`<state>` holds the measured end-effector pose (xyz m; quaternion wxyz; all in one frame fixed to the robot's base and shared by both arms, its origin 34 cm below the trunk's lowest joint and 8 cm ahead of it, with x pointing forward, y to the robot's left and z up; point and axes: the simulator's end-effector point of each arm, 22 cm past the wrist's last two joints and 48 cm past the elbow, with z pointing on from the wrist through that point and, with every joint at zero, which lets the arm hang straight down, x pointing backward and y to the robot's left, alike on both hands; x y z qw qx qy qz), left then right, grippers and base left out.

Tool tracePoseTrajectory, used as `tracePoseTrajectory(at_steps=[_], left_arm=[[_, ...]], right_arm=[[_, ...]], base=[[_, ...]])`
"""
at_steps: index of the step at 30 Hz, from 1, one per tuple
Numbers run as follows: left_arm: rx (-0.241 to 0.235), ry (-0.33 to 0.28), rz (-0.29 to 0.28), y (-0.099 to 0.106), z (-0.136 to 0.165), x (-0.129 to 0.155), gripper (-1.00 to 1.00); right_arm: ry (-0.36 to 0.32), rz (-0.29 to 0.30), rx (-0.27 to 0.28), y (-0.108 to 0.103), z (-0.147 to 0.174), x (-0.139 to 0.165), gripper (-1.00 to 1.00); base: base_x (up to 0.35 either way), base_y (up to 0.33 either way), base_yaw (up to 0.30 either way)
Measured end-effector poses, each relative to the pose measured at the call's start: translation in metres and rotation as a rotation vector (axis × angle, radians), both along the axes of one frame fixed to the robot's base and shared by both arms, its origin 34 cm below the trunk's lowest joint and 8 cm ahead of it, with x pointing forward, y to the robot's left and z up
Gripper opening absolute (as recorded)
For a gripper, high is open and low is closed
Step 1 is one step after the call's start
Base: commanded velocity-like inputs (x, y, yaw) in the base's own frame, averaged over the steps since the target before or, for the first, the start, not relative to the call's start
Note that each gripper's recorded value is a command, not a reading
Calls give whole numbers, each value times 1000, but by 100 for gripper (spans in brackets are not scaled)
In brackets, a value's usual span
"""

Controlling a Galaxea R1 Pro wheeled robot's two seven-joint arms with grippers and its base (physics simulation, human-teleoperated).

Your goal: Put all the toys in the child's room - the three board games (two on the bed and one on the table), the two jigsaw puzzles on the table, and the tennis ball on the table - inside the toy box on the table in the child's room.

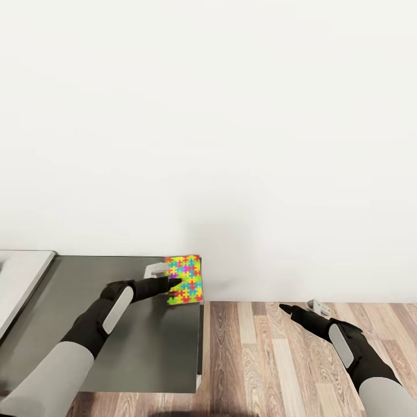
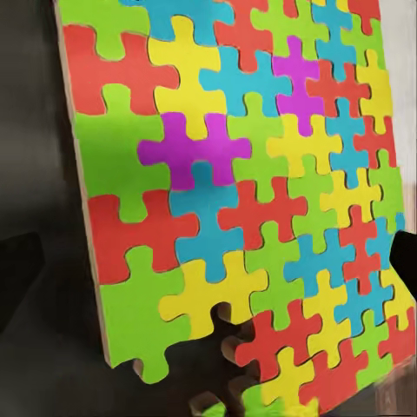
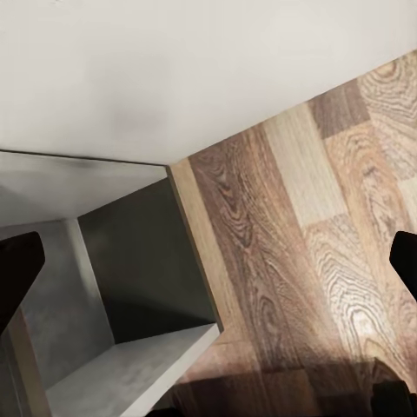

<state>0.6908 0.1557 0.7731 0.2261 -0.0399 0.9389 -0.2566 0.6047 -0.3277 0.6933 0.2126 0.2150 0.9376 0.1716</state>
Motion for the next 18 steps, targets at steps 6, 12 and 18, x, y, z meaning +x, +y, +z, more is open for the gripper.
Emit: tracePoseTrajectory(at_steps=[6,12,18], left_arm=[[-9,-1,-6,-8,1,-1,100],[-19,0,-9,-14,2,-2,100],[-31,0,-12,-22,3,-2,100]], right_arm=[[0,0,0,0,0,0,100],[0,0,0,0,0,0,100],[0,0,0,0,0,0,100]], base=[[0,0,0],[0,0,0],[0,0,0]])
